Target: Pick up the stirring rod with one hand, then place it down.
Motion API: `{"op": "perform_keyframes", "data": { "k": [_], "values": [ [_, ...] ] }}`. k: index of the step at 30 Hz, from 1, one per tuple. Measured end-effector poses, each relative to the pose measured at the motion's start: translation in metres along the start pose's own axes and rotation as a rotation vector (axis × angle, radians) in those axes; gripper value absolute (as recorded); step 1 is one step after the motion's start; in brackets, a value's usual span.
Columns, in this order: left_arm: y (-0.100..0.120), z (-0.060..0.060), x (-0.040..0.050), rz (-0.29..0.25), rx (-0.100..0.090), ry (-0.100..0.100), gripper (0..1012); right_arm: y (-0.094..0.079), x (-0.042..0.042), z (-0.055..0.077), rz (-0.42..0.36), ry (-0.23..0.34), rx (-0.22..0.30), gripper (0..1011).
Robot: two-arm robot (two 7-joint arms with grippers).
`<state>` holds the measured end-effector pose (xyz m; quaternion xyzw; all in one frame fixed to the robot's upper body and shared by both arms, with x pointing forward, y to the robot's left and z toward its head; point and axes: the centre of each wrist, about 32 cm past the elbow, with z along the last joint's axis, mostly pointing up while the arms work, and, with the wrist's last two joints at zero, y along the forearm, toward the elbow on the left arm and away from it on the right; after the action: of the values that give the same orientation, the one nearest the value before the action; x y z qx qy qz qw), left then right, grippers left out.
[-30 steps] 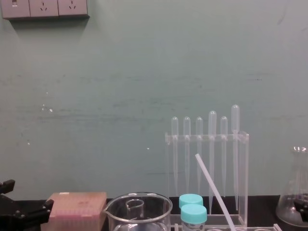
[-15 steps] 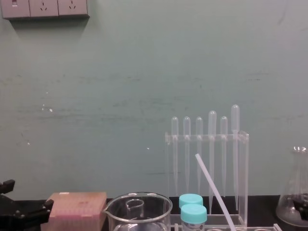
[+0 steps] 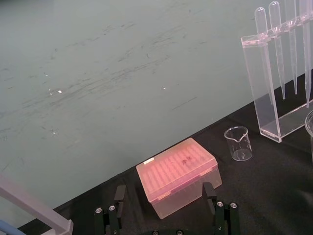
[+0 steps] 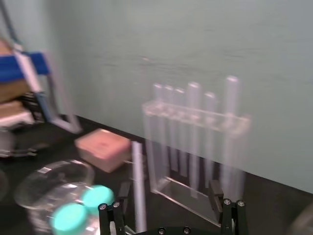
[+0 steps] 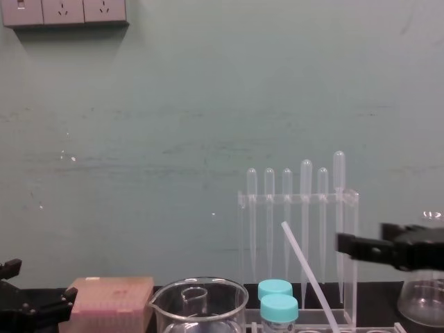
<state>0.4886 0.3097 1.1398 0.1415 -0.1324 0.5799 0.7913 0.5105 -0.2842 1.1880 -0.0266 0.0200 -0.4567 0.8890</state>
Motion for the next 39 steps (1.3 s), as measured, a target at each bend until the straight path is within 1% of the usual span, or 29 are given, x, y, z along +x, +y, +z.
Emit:
{"op": "perform_keyframes", "data": {
  "k": [4, 5, 7, 9, 10, 13, 14, 22, 26, 30, 39],
  "values": [
    [0.000, 0.000, 0.0000, 0.000, 0.000, 0.000, 1000, 0.010, -0.0038, 0.010, 0.074, 0.021, 0.001, 1003],
    [0.000, 0.000, 0.0000, 0.000, 0.000, 0.000, 1000, 0.015, -0.0055, 0.012, 0.094, 0.021, -0.003, 1003],
    [0.000, 0.000, 0.0000, 0.000, 0.000, 0.000, 1000, 0.022, -0.0068, 0.014, 0.105, 0.022, -0.022, 1003],
    [0.000, 0.000, 0.0000, 0.000, 0.000, 0.000, 1000, 0.027, -0.0074, 0.015, 0.107, 0.024, -0.039, 1003],
    [0.000, 0.000, 0.0000, 0.000, 0.000, 0.000, 1000, 0.031, -0.0075, 0.015, 0.105, 0.029, -0.058, 1003],
    [0.000, 0.000, 0.0000, 0.000, 0.000, 0.000, 1000, 0.039, -0.0082, 0.016, 0.103, 0.032, -0.080, 1003],
    [0.000, 0.000, 0.0000, 0.000, 0.000, 0.000, 1000, 0.044, -0.0087, 0.016, 0.100, 0.036, -0.093, 1003],
    [0.000, 0.000, 0.0000, 0.000, 0.000, 0.000, 1000, 0.066, -0.0105, 0.015, 0.106, 0.050, -0.121, 1003],
    [0.000, 0.000, 0.0000, 0.000, 0.000, 0.000, 1000, 0.071, -0.0110, 0.014, 0.111, 0.050, -0.126, 1003],
    [0.000, 0.000, 0.0000, 0.000, 0.000, 0.000, 1000, 0.075, -0.0116, 0.013, 0.115, 0.038, -0.143, 1003],
    [0.000, 0.000, 0.0000, 0.000, 0.000, 0.000, 1000, 0.074, -0.0113, 0.013, 0.113, 0.040, -0.140, 1003]
  ]
}}
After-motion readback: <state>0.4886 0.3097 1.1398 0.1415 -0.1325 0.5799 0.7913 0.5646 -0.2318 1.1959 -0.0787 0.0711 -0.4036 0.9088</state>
